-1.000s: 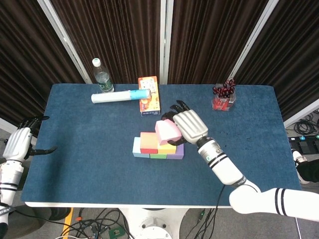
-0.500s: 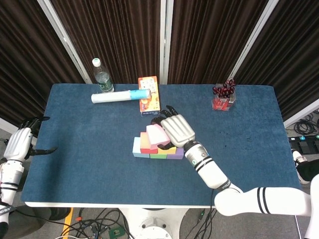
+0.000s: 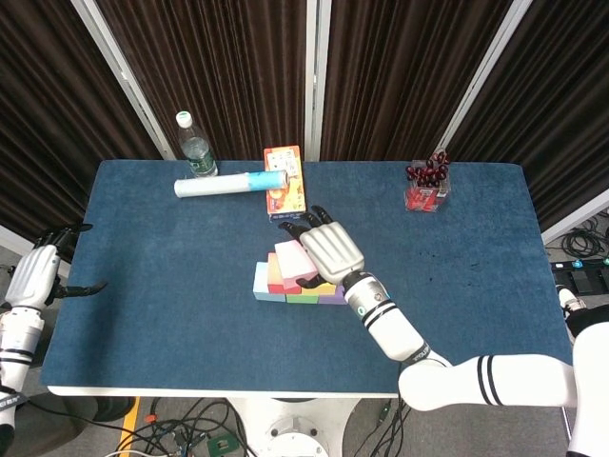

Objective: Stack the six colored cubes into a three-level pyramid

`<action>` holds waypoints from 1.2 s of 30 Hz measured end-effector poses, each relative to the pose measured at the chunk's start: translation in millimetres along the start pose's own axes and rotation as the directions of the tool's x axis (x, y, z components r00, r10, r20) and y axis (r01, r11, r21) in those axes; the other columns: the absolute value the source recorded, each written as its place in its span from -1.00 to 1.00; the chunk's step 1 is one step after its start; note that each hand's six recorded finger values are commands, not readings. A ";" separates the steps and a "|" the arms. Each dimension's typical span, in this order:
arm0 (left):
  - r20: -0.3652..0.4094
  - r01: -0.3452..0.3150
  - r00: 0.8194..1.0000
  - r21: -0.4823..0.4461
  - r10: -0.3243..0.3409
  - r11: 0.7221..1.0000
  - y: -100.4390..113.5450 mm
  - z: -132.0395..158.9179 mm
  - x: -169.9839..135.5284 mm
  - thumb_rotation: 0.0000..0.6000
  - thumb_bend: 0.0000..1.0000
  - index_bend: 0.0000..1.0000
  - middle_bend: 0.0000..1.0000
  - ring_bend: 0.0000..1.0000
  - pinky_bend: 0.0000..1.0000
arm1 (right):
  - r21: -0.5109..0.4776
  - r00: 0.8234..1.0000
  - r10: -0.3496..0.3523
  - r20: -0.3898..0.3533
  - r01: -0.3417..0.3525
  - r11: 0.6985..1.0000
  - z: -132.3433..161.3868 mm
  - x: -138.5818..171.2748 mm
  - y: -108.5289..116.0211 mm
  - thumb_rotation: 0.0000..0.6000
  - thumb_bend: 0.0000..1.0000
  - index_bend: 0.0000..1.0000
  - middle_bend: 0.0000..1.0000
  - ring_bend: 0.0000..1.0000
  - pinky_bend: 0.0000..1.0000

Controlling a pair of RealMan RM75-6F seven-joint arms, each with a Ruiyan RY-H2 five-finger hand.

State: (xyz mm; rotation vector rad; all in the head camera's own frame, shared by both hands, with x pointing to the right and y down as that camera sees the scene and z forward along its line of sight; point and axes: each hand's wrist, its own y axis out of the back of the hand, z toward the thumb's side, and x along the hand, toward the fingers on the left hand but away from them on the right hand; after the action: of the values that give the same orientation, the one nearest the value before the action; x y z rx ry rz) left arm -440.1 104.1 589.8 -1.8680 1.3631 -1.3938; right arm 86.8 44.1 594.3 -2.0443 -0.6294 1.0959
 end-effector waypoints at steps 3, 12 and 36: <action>0.000 -0.002 1.000 -0.001 0.002 1.000 0.6 0.4 0.0 1.00 -0.88 -0.62 -0.69 -0.85 -0.88 | -0.005 1.000 0.003 -0.009 -0.003 1.000 0.1 2.1 0.9 1.00 -0.93 -1.00 -0.76 -1.00 -1.00; -0.006 -0.004 1.000 -0.002 0.004 1.000 -0.5 -1.6 -4.9 1.00 -0.88 -0.62 -0.69 -0.85 -0.88 | -0.094 0.998 -0.034 -0.052 0.029 0.995 -11.3 14.2 12.1 1.00 -1.00 -1.00 -0.74 -1.00 -1.00; -0.025 -0.014 1.000 0.000 0.014 1.000 1.6 -0.7 -3.7 1.00 -0.88 -0.62 -0.69 -0.85 -0.88 | -0.146 0.974 0.012 -0.228 -0.046 0.988 -54.7 -3.5 -4.5 1.00 -1.00 -0.99 -0.48 -1.00 -1.00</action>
State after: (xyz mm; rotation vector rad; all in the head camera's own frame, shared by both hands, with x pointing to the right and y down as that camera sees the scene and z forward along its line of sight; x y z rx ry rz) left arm -441.4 106.8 587.1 -1.8431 1.3856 -1.4141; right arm 131.2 24.5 620.2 -2.2739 -0.5818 0.8359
